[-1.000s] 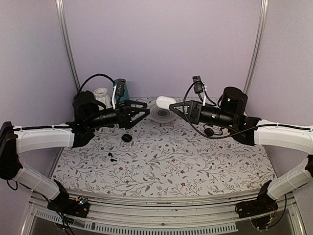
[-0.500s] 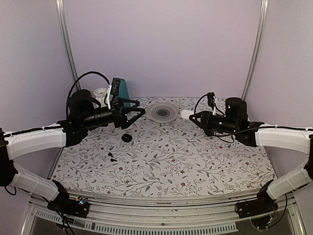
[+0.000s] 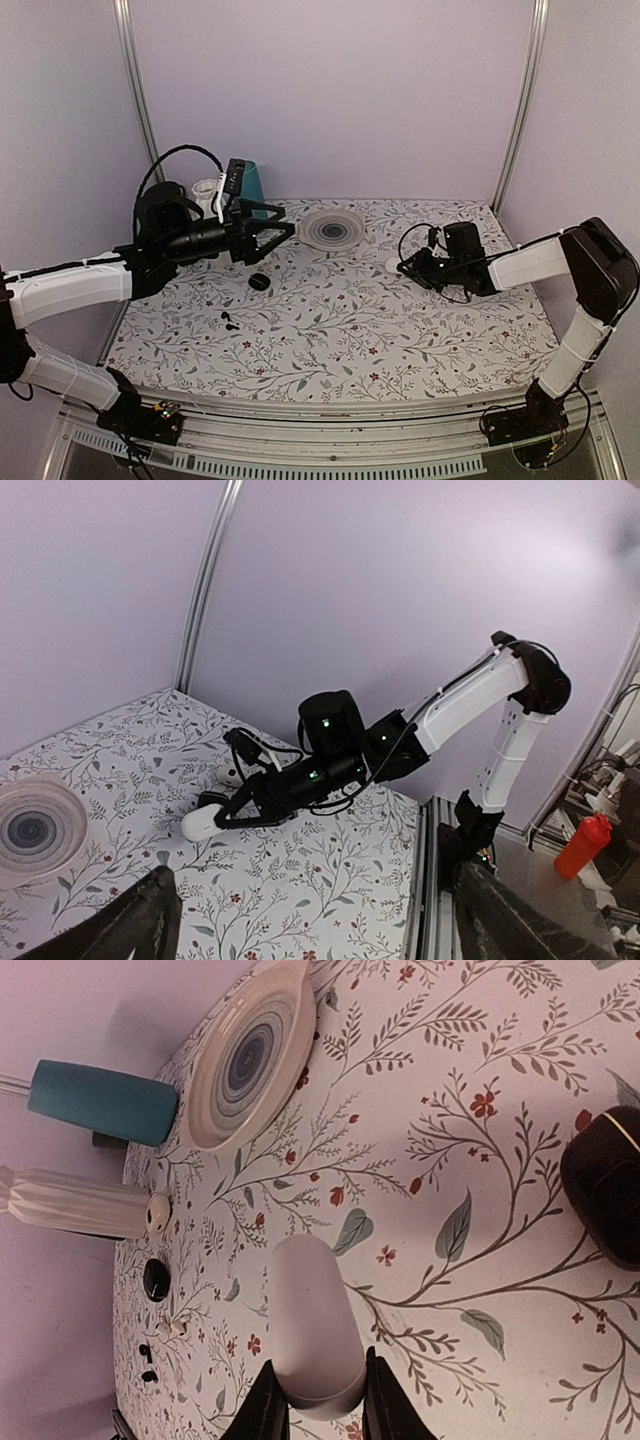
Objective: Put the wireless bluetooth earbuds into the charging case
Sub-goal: Place the charging case with the earbuds at the center of the board.
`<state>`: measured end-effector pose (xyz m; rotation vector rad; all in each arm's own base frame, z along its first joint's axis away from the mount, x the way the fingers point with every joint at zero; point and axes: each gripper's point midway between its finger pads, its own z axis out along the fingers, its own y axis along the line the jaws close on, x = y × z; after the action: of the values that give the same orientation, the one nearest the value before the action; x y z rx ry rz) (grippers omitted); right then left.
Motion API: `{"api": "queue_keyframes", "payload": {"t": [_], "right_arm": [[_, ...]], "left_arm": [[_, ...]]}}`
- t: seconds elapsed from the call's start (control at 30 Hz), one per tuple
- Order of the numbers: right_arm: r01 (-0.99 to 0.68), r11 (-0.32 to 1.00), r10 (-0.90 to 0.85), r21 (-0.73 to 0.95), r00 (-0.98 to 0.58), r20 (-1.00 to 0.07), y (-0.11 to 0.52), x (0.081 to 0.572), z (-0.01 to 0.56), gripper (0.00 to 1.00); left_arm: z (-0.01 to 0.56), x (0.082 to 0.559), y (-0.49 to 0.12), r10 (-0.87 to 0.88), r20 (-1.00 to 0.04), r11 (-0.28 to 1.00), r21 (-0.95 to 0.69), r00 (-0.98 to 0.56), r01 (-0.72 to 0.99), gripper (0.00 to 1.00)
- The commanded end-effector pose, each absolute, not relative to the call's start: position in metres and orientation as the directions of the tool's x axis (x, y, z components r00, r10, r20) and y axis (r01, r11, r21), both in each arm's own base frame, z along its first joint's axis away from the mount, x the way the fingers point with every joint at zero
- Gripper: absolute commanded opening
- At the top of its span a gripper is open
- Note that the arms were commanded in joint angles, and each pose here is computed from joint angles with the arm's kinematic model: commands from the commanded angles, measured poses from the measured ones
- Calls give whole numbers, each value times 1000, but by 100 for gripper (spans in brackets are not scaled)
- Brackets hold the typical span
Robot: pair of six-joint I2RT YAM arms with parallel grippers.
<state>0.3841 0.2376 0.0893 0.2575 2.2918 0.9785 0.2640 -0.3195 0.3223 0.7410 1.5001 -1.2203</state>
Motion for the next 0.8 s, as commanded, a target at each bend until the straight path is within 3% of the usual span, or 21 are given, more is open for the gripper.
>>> {"api": "queue_keyframes", "payload": {"t": [0.0, 0.5, 0.63, 0.77], "right_arm": [[-35, 649, 465, 760, -772, -434, 239, 412, 91, 3], [46, 640, 478, 767, -805, -351, 237, 434, 54, 6], [50, 641, 478, 766, -807, -347, 238, 435, 52, 14], [50, 649, 472, 759, -809, -350, 237, 436, 51, 30]], "left_arm": [[333, 261, -312, -152, -954, 300, -295, -259, 907, 96], [332, 259, -310, -163, -948, 295, -310, -272, 904, 96], [331, 258, -310, -164, -947, 296, -315, -276, 902, 96], [331, 258, -309, -166, -946, 298, -316, -277, 901, 96]]}}
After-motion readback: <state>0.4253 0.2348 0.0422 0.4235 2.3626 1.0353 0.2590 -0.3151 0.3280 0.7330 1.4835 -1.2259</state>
